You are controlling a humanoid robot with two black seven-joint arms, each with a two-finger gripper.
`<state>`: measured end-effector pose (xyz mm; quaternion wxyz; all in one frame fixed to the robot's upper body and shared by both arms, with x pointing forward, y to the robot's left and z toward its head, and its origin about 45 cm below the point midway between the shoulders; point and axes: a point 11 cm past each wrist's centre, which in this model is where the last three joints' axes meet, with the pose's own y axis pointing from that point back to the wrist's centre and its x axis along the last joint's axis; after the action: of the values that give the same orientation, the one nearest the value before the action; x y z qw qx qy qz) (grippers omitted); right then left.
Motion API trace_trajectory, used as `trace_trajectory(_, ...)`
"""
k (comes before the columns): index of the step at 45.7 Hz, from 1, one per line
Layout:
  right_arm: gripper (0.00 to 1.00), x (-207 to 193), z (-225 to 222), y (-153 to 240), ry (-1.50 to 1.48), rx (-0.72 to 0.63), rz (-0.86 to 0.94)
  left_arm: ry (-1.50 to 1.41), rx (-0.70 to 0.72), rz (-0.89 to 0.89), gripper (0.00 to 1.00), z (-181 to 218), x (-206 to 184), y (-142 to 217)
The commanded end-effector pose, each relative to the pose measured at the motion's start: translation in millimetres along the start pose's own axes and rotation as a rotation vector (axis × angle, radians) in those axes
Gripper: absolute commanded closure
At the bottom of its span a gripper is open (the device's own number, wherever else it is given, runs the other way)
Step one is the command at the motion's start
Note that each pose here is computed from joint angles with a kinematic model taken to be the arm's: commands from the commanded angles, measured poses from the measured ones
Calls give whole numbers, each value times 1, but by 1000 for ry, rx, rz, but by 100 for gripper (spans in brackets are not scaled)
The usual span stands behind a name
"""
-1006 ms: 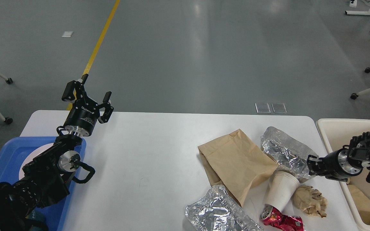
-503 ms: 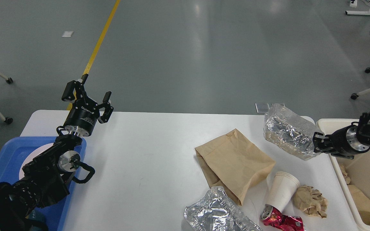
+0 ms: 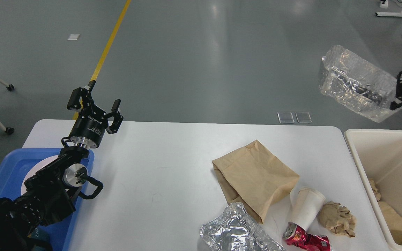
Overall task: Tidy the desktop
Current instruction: 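Lift the foil bag and drop it into the cream bin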
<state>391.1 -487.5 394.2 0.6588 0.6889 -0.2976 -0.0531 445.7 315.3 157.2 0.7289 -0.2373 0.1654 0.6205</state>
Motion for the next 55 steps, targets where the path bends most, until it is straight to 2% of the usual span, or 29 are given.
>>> trace_trajectory(1, 100, 15, 43, 16, -11, -99, 70, -1, 1, 0, 3, 0, 0, 0)
trace_trajectory(14, 100, -3, 166, 3, -175, -234, 165, 1, 0, -1, 3, 0, 0, 0)
trace_trajectory(21, 100, -5, 195, -19, -155, -284, 300, 0, 0, 0, 4, 0, 0, 0)
trace_trajectory(23, 100, -11, 208, -36, -151, -292, 353, 1, 0, -1, 4, 0, 0, 0)
trace_trajectory(38, 100, -66, 224, -145, -170, -234, 500, -1, 1, 0, 3, 0, 0, 0)
trace_trajectory(44, 100, -93, 223, -181, -200, -214, 472, 1, 0, -1, 4, 0, 0, 0)
trace_trajectory(49, 100, -105, 222, -193, -206, -209, 448, 0, 0, 0, 3, 0, 0, 0)
trace_trajectory(52, 78, -105, 222, -193, -206, -210, 447, -1, 1, 0, 3, 0, 0, 0)
trace_trajectory(55, 63, -105, 222, -193, -206, -210, 447, 1, 0, -1, 3, 0, 0, 0)
